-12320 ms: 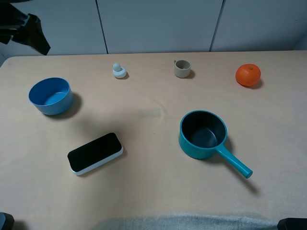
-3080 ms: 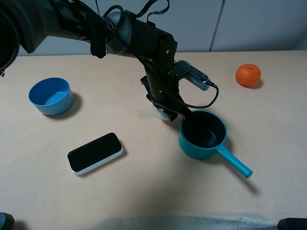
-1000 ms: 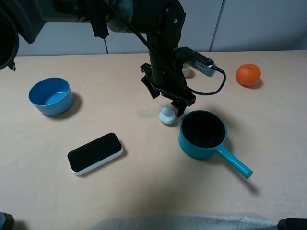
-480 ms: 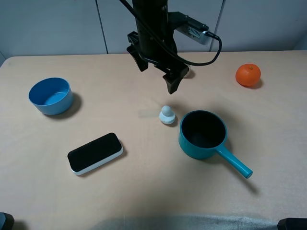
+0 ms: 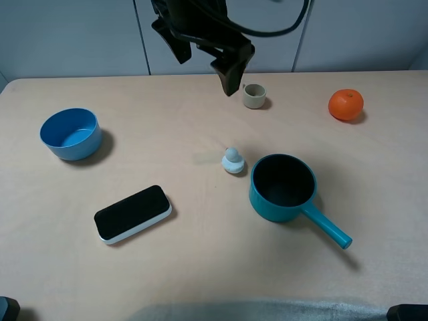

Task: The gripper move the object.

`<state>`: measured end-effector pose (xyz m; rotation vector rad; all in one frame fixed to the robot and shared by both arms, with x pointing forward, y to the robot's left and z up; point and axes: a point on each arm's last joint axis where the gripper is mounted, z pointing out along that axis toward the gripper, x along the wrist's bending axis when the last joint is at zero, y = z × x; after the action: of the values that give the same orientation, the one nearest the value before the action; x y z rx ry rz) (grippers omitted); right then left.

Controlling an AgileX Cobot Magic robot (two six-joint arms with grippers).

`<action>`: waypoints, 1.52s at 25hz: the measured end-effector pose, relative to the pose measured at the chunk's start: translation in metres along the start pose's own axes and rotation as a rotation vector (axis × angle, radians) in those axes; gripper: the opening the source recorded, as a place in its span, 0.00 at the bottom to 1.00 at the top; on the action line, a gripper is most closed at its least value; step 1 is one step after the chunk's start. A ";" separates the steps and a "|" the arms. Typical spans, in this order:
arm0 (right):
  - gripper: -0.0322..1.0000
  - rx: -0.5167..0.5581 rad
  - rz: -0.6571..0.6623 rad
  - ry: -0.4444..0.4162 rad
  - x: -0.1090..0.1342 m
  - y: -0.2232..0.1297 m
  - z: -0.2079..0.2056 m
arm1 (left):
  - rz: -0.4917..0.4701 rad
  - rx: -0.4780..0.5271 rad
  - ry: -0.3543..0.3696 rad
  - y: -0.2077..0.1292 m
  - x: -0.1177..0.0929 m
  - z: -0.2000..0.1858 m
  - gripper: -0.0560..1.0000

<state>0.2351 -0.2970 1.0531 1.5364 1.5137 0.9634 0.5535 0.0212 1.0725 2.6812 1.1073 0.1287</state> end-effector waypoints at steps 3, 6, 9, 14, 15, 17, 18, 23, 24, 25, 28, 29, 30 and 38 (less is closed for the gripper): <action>0.70 0.000 0.000 0.000 0.000 0.000 0.000 | 0.002 -0.060 0.016 -0.005 0.001 -0.028 0.99; 0.70 0.000 0.000 0.000 0.000 0.000 0.000 | 0.003 -0.103 0.021 -0.010 0.000 -0.048 0.99; 0.70 0.000 0.000 0.000 0.000 0.000 0.000 | 0.005 -0.176 0.025 -0.021 -0.001 -0.081 0.99; 0.70 0.000 0.000 0.000 0.000 0.000 0.000 | -0.016 -0.244 0.038 -0.055 -0.003 -0.123 0.99; 0.70 0.000 0.000 0.000 0.000 0.000 0.000 | -0.024 -0.248 0.043 -0.062 -0.004 -0.127 0.99; 0.70 0.000 0.000 0.000 0.000 0.000 0.000 | -0.036 -0.253 0.058 -0.080 -0.003 -0.136 0.99; 0.70 0.000 0.000 0.000 0.000 0.000 0.000 | -0.039 -0.264 0.063 -0.089 -0.004 -0.143 0.99; 0.70 0.000 0.000 0.000 0.000 0.000 0.000 | -0.040 -0.317 0.076 -0.139 -0.007 -0.169 0.99; 0.70 0.000 0.000 0.000 0.000 0.000 0.000 | -0.039 -0.323 0.080 -0.147 -0.007 -0.172 0.99; 0.70 0.000 0.000 0.000 0.000 0.000 0.000 | -0.039 -0.339 0.084 -0.158 -0.007 -0.177 0.99; 0.70 0.000 0.000 0.000 0.000 0.000 0.000 | -0.039 -0.362 0.087 -0.180 -0.009 -0.183 0.99; 0.70 0.000 0.000 0.000 0.000 0.000 0.000 | -0.039 -0.368 0.088 -0.187 -0.009 -0.185 0.99; 0.70 0.000 0.000 0.000 0.000 0.000 0.000 | -0.039 -0.369 0.088 -0.194 -0.010 -0.185 0.99; 0.70 0.000 0.000 0.000 0.000 0.000 0.000 | -0.091 -0.393 0.111 -0.257 -0.007 -0.180 0.99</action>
<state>0.2351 -0.2970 1.0531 1.5364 1.5137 0.9634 0.3421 0.2260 1.1819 2.2945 1.1007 0.4361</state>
